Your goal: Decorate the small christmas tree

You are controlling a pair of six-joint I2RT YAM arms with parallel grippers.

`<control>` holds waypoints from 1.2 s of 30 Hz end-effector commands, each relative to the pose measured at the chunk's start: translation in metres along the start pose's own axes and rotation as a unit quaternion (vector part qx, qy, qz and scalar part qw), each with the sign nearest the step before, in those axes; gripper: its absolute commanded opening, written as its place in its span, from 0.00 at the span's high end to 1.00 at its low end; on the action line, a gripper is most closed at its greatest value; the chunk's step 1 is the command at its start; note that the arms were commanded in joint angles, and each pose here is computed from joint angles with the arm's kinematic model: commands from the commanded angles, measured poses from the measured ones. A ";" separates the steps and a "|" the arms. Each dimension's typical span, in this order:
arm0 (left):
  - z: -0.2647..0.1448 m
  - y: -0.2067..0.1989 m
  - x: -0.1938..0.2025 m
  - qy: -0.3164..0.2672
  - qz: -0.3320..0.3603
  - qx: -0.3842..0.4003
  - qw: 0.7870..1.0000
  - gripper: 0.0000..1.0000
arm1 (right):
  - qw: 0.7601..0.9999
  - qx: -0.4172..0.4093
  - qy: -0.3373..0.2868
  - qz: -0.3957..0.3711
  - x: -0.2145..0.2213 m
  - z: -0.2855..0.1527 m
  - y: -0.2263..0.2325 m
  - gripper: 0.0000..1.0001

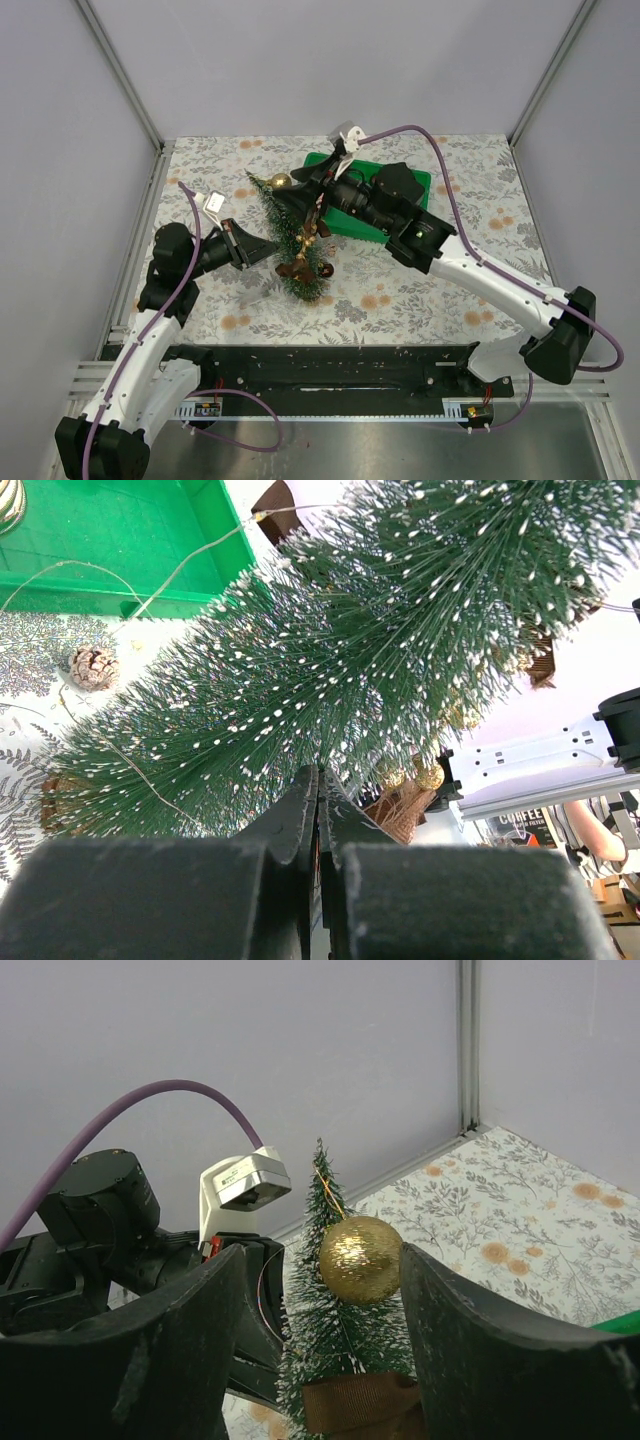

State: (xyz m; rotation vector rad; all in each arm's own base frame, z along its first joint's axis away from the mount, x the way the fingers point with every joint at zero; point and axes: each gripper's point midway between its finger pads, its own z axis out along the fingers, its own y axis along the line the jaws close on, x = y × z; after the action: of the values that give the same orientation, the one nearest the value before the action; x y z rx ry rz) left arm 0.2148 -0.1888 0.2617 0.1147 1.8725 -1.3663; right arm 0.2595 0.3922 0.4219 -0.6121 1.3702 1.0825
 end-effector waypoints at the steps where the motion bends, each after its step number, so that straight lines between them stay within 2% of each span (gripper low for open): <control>1: -0.002 -0.012 -0.009 -0.012 0.020 0.019 1.000 1.00 | 0.998 0.012 -0.053 -0.023 -0.039 -0.016 0.006 0.29; 5: -0.002 -0.017 -0.014 -0.011 0.030 0.017 0.999 1.00 | 0.998 0.029 -0.055 -0.028 -0.046 -0.025 0.003 0.26; 7: -0.003 -0.018 -0.016 -0.005 0.040 0.012 0.999 0.96 | 0.997 0.039 -0.053 -0.029 -0.047 -0.030 0.001 0.25; 10: -0.005 -0.019 -0.018 0.003 0.050 -0.001 0.999 0.80 | 0.997 0.053 -0.050 -0.030 -0.047 -0.036 -0.003 0.24; 13: -0.007 -0.026 -0.024 0.005 0.065 -0.003 0.998 0.57 | 0.996 0.065 -0.048 -0.030 -0.047 -0.043 -0.006 0.24; 18: -0.011 -0.027 -0.025 0.021 0.082 -0.020 0.996 0.42 | 0.994 0.088 -0.049 -0.031 -0.051 -0.056 -0.011 0.23; 24: -0.019 -0.026 -0.020 0.035 0.115 -0.033 0.992 0.36 | 0.993 0.104 -0.051 -0.031 -0.053 -0.070 -0.014 0.23; 36: -0.025 -0.022 -0.023 0.026 0.139 -0.057 0.988 0.31 | 0.990 0.134 -0.038 -0.011 -0.043 -0.075 -0.024 0.23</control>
State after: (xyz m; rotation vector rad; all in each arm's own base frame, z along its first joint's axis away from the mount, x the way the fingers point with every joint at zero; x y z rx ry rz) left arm 0.2004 -0.1739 0.2744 0.3166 1.9670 -1.1401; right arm 0.2493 0.3139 0.4444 -0.4357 1.3943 0.8998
